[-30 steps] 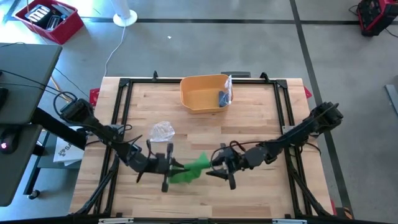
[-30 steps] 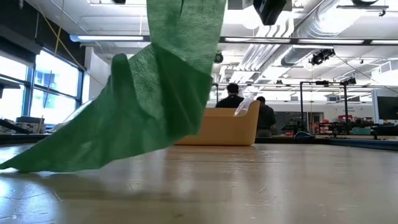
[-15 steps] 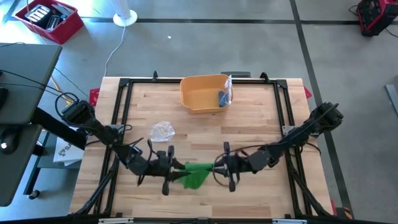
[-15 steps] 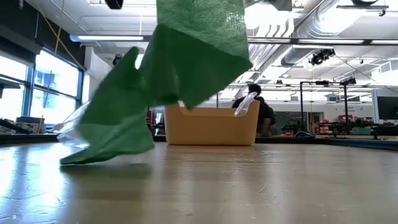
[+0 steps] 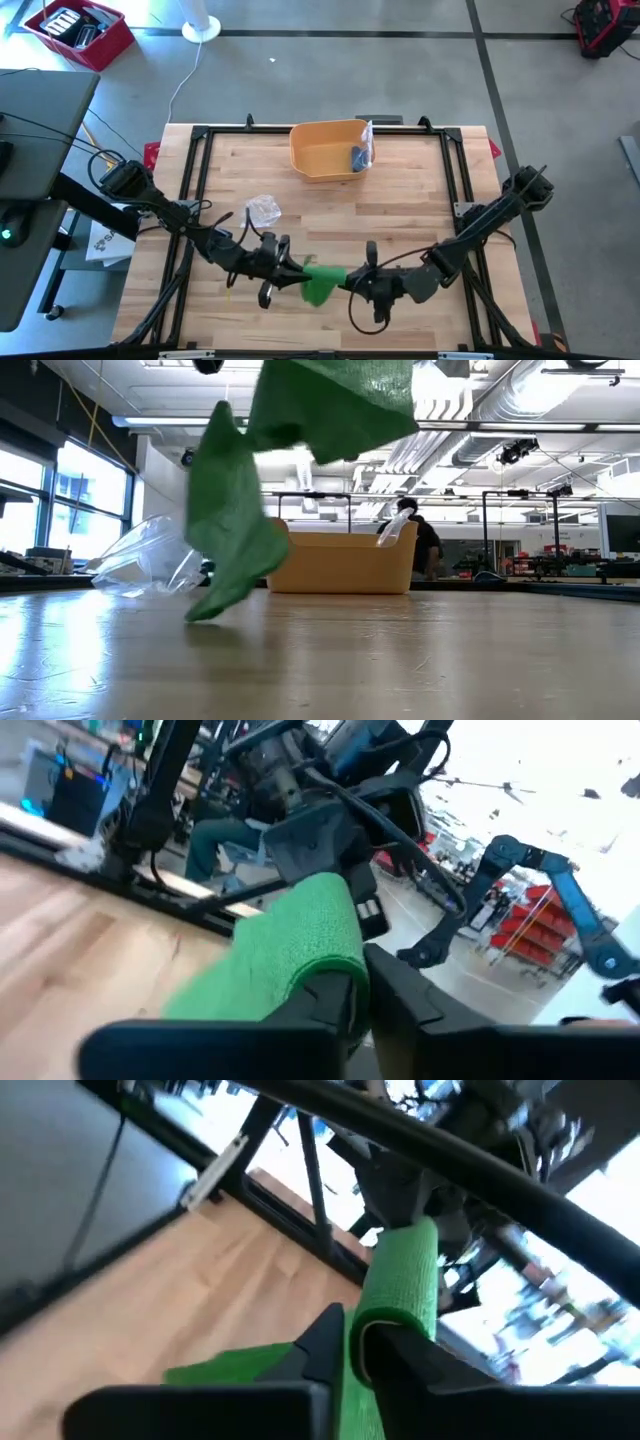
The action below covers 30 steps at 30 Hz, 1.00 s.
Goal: Roll bandage
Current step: Roll the green bandage
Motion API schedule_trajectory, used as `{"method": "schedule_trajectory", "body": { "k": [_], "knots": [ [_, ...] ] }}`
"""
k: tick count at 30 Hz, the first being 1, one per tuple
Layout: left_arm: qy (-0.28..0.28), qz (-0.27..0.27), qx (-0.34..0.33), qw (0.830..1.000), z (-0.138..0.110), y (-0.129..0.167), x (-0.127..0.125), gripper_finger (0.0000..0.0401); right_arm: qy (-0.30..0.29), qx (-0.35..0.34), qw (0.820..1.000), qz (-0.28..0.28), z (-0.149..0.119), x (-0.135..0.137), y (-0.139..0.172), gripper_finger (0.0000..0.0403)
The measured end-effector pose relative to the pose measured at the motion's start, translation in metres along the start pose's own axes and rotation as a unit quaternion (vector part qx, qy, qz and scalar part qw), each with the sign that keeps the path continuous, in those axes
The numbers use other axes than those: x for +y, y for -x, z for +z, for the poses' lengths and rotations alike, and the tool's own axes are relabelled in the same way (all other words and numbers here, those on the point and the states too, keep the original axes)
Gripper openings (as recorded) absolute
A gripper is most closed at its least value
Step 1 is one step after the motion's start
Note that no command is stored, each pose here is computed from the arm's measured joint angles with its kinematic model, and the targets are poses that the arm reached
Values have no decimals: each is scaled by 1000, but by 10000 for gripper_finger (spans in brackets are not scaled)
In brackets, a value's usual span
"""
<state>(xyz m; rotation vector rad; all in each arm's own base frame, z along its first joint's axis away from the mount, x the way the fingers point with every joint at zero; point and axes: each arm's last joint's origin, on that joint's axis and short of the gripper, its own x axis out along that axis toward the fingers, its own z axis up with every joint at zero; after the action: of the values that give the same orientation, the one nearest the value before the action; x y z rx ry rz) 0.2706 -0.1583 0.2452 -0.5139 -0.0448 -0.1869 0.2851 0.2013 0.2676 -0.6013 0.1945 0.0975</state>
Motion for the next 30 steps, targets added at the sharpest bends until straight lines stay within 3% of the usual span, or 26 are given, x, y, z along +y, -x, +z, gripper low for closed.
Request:
{"method": "schedule_trajectory", "body": {
  "k": [3,6,8,12,15,18,23,27,30],
  "knots": [
    [-51,-1,-1,999,-1,1,-3,10,-95,-1,996,0,0,0,0,73],
    [-148,-15,6,989,-5,5,-10,6,-217,-2,976,7,0,0,0,113],
    [-226,-33,18,973,-10,8,-16,5,-293,-7,956,28,0,-1,-1,136],
    [-370,-49,48,927,-20,14,-24,5,-412,-17,910,47,0,-6,-6,157],
    [-421,-57,52,904,-25,15,-26,6,-456,-25,888,57,-1,-12,-10,144],
    [-423,-54,53,903,-26,16,-27,14,-462,-25,885,47,-3,-16,-12,101],
    [-386,-52,50,920,-26,16,-28,35,-426,-32,903,36,-3,-18,-13,12],
    [-280,-34,39,959,-23,15,-28,60,-378,-36,925,25,-1,-16,-11,22],
    [-186,-30,29,982,-18,12,-25,82,-292,-40,955,26,1,-13,-8,22]
  ]
}}
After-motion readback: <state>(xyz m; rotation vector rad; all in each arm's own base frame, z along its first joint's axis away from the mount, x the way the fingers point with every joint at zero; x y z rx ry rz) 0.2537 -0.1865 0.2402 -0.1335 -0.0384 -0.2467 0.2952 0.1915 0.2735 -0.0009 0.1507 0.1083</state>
